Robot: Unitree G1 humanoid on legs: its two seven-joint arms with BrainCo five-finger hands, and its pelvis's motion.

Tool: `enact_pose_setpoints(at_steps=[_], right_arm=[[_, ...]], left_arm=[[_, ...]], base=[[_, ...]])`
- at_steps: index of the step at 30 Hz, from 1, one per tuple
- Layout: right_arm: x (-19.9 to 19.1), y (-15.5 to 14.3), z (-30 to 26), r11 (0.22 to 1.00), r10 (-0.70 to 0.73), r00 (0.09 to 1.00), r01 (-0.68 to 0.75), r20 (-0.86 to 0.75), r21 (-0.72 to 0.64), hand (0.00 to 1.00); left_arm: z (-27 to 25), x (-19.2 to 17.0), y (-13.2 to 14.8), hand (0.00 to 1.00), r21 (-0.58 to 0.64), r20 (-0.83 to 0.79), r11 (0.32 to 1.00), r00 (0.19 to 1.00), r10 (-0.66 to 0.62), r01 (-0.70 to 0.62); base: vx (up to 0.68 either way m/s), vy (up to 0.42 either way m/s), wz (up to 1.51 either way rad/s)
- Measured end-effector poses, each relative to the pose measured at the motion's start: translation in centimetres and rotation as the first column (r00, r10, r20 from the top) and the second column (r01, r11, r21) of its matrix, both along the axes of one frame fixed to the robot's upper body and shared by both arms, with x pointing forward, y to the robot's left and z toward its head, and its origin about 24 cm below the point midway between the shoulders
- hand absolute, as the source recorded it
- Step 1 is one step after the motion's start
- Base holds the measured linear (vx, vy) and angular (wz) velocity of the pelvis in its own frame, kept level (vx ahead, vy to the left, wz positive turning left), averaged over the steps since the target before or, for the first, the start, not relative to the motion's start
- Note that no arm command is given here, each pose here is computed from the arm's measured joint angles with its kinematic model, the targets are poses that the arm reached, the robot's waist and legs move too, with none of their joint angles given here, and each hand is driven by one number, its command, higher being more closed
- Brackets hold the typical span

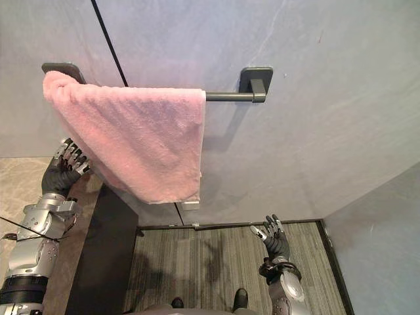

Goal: Organize washtable

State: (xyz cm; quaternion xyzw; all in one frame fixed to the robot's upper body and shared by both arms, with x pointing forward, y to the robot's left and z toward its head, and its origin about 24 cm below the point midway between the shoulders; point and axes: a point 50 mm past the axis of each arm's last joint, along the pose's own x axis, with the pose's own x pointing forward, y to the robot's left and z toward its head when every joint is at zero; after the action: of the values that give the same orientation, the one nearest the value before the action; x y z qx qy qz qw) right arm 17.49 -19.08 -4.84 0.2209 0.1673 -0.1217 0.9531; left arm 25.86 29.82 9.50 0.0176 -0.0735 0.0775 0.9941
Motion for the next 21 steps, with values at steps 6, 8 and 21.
enact_pose_setpoints(at_steps=[6, 8, 21], right_arm=[[0.0, 0.01, 0.0, 1.0, 0.0, 1.0, 0.0, 0.0, 0.0, 0.0], [0.05, 0.04, 0.02, 1.0, 0.0, 1.0, 0.0, 0.001, 0.001, 0.0], [0.23, 0.06, 0.16, 1.0, 0.0, 1.0, -0.001, 0.009, 0.0, 0.0]], left_arm=[[0.18, 0.21, 0.19, 0.0, -0.007, 0.008, 0.999, 0.999, 0.035, -0.035], [0.36, 0.39, 0.3, 0.0, -0.01, 0.015, 0.999, 0.999, 0.046, -0.046], [0.53, 0.53, 0.46, 0.0, -0.021, 0.026, 0.996, 0.996, 0.084, -0.083]], base=[[-0.04, -0.02, -0.06], [-0.04, -0.017, -0.07], [-0.06, -0.018, -0.11]])
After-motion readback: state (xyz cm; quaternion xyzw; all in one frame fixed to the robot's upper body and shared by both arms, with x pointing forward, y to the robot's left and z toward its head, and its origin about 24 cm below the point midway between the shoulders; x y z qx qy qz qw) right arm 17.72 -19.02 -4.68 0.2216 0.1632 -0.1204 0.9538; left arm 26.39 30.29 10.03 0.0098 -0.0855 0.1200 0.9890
